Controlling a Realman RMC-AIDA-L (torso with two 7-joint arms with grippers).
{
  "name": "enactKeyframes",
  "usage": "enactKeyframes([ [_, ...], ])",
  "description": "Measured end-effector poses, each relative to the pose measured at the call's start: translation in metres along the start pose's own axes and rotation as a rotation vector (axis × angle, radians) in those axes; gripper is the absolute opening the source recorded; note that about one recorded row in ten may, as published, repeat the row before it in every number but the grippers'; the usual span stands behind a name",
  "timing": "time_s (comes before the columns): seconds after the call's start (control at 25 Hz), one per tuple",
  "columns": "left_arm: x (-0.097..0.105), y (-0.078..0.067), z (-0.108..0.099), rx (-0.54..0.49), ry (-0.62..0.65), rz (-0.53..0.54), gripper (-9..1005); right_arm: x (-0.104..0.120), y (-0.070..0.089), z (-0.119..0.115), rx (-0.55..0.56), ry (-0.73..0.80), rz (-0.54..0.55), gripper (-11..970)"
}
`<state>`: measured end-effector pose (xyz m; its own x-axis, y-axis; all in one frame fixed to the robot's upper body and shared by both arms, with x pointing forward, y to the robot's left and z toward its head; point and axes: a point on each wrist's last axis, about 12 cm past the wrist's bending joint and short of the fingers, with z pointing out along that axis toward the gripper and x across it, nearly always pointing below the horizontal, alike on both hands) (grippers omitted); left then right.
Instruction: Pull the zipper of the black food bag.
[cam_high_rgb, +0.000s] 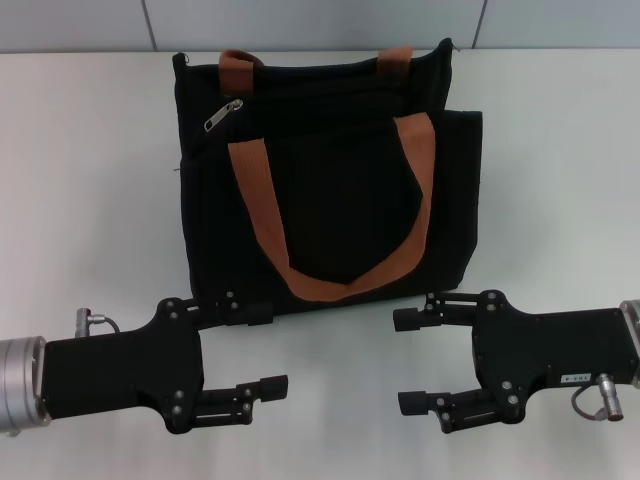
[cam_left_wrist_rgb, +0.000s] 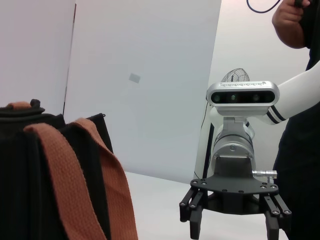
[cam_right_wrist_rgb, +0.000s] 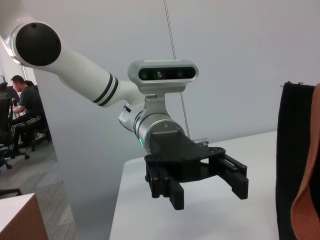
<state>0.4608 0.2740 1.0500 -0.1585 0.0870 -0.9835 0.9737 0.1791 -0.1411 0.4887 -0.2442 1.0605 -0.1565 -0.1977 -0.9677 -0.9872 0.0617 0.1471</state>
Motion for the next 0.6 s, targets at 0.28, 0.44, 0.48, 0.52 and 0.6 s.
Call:
enactKeyframes([
  [0.28, 0.0005, -0.0003, 0.0006, 0.005, 0.005, -0.005, 748, -0.0004, -0.0004, 0.0001, 0.0, 0.0, -0.001, 807],
  [0.44, 0.0005, 0.0, 0.0008, 0.005, 0.007, -0.006, 747, -0.0002, -0.0006, 0.0002, 0.002, 0.0, -0.001, 802],
  [0.48, 0.0005, -0.0001, 0.0008, 0.005, 0.007, -0.006, 747, -0.0002, -0.0006, 0.0001, 0.002, 0.0, -0.001, 801],
  [0.52, 0.0006, -0.0001, 0.0007, 0.005, 0.007, -0.006, 747, -0.0002, -0.0006, 0.0001, 0.002, 0.0, -0.001, 800],
  [0.6, 0.0004, -0.0005, 0.0004, 0.006, 0.004, -0.007, 747, -0.0002, -0.0006, 0.0001, 0.002, 0.0, -0.001, 797],
])
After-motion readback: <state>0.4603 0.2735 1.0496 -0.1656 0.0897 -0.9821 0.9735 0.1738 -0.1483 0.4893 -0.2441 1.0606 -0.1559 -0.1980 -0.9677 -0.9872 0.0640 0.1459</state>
